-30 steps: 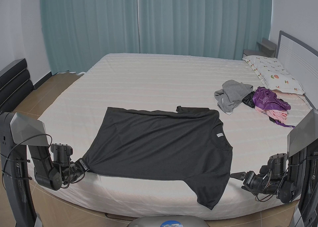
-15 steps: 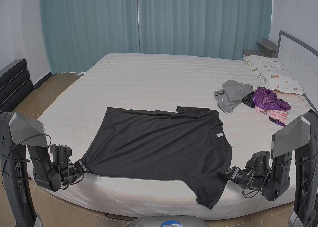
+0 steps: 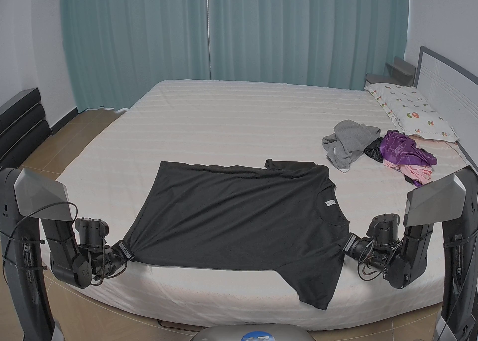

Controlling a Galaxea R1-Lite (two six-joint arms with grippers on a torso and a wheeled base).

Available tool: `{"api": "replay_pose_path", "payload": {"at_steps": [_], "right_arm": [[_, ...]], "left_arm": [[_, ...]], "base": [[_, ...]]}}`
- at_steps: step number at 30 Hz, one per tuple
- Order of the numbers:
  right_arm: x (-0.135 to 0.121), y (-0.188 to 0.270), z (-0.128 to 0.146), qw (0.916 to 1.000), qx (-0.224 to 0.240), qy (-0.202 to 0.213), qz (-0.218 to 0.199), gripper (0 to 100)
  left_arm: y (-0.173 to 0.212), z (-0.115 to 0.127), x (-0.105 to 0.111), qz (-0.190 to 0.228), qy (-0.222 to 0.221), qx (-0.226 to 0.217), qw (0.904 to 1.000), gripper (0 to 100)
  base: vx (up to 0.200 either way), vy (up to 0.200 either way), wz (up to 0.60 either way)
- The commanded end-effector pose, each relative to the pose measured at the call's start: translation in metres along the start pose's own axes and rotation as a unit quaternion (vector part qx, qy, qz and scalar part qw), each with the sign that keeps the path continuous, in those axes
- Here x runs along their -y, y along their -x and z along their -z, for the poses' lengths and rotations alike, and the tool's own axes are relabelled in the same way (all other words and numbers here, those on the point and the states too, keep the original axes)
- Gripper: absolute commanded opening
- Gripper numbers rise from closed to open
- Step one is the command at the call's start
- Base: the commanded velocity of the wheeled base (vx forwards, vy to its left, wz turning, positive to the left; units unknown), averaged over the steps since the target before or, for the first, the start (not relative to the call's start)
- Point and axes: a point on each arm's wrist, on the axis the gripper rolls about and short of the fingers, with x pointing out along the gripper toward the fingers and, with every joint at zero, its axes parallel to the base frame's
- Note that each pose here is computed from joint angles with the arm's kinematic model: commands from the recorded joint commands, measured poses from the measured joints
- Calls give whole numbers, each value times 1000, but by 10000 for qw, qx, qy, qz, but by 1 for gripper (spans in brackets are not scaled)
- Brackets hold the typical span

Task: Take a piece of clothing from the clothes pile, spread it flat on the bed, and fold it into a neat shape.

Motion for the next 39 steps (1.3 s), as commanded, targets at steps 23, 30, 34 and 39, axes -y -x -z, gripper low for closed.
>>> {"api": "replay_pose_path", "payload": {"at_steps": [23,30,34,39], "right_arm": [[-11,-37,-35,9992,161,354,-1,100],[-15,3,-39,9986,-184,342,-355,100],[-9,18,-28,9953,-555,503,-617,100],[-1,24,-16,9926,-771,711,-607,100]], "left_arm": [[0,2,2,18,-43,-33,10000,0],[0,2,2,12,-50,-28,10000,0],[0,2,2,12,-50,-28,10000,0],[0,2,2,18,-50,-33,10000,0]], "base": [[0,0,0],[0,0,0],[0,0,0],[0,0,0]]}}
